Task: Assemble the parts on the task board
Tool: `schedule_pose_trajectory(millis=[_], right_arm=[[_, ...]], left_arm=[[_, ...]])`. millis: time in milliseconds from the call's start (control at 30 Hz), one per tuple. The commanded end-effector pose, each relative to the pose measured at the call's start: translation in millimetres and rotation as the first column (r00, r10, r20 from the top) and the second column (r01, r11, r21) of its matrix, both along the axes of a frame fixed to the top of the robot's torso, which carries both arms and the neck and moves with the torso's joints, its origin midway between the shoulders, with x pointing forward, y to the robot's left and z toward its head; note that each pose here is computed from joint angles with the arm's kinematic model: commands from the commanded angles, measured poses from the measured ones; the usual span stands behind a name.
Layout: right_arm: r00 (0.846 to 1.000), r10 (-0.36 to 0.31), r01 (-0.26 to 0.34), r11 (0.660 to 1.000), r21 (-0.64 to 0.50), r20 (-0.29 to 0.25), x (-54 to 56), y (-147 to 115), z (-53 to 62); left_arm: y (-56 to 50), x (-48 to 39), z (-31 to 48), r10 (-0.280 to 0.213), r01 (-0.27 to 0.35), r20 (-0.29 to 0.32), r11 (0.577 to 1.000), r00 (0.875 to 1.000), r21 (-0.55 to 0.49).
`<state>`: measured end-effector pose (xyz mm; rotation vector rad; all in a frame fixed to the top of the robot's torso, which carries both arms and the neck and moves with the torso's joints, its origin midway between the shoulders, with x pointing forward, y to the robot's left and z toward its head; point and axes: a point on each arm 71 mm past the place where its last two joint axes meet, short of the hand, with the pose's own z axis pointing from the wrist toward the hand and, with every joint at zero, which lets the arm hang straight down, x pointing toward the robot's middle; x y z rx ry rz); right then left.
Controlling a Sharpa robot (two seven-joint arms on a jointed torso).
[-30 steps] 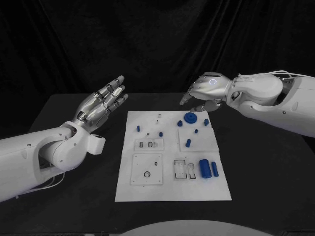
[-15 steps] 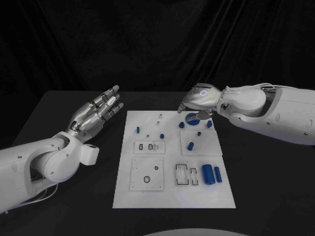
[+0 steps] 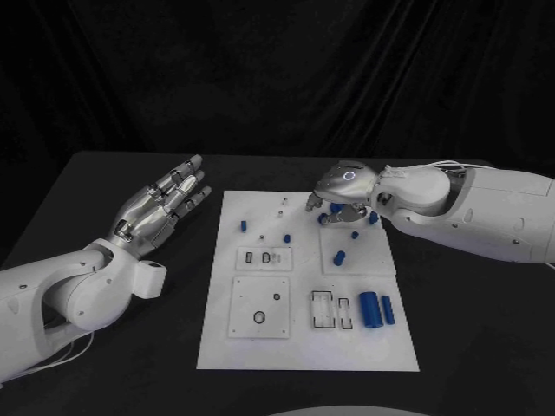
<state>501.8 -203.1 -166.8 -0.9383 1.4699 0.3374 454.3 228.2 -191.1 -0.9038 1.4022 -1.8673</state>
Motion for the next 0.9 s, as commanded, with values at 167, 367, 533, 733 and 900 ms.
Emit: schedule_pose_trajectory(millis=[167,367,533,733,900], right_arm=[[0.999,-0.047,0.047,0.999,0.015,-0.004,3.7,-3.9,-5.9],[0.999,-0.053,0.053,0.998,0.016,-0.007,3.5,-5.5,-9.0],[0.999,-0.053,0.053,0.998,0.025,-0.006,2.9,-7.1,-9.3],[0.998,-0.061,0.062,0.998,0.033,-0.014,2.5,-10.1,-10.4],[0.998,-0.061,0.061,0.998,0.032,-0.019,2.8,-12.3,-12.2]], left_arm=[[-1.1,-0.6,7.5,-0.013,0.017,0.07,0.998,0.997,-0.059],[-0.4,-0.4,7.1,-0.016,0.019,0.066,0.998,0.998,-0.058],[0.1,0.4,6.5,-0.019,0.022,0.061,0.998,0.998,-0.055],[-1.6,1.2,5.6,-0.03,0.032,0.054,0.998,0.998,-0.054],[-2.4,1.7,5.1,-0.036,0.039,0.048,0.998,0.998,-0.053]])
